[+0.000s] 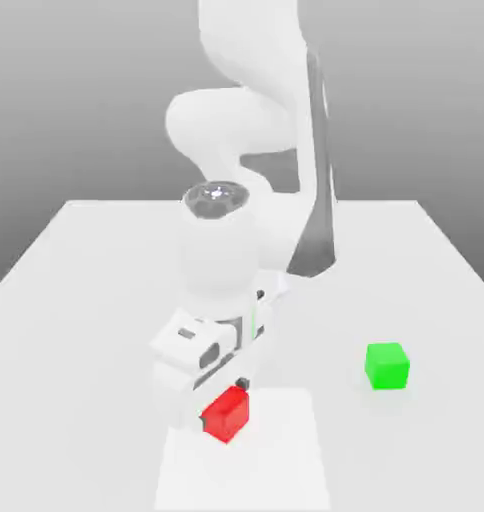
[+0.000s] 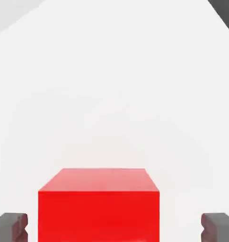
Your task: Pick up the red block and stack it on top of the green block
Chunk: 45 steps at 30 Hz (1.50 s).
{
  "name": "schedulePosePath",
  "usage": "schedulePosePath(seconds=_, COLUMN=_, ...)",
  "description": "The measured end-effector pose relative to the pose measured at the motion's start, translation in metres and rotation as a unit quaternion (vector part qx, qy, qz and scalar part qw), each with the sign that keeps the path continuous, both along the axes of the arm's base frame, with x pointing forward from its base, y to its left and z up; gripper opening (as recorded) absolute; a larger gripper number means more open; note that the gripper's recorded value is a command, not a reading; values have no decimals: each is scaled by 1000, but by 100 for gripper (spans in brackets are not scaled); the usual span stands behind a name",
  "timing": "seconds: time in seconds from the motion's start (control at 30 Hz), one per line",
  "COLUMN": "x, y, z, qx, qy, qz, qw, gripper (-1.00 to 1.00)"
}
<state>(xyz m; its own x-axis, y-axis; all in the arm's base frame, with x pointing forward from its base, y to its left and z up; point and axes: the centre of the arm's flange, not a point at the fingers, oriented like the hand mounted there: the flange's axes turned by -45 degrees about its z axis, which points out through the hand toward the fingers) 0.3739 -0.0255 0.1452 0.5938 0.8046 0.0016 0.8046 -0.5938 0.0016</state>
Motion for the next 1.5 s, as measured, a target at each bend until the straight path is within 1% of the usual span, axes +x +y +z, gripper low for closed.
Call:
schedulePosePath(seconds=0.03, x=-1, y=0, z=-3, qx=0, qy=1, qz=0, qw=1000, gripper=-100)
schedulePosePath(seconds=0.27, x=-1, y=0, z=-2, qx=0, qy=1, qz=0, qw=1000, gripper=-100)
schedulePosePath(seconds=0.6, x=8, y=-1, z=37, qx=1, qy=-3, qz=2, qw=1000, gripper=-100)
schedulePosePath(seconds=0.97, x=-2, y=0, z=64, qx=1, qy=2, qz=-1, qw=1000, gripper=-100)
schedulePosePath(seconds=1.23, x=-17, y=94, z=73, qx=17, qy=8, qz=125, qw=992, gripper=-100)
schedulePosePath(seconds=1.5, x=-49, y=168, z=86, qx=20, qy=9, qz=238, qw=971, gripper=-100)
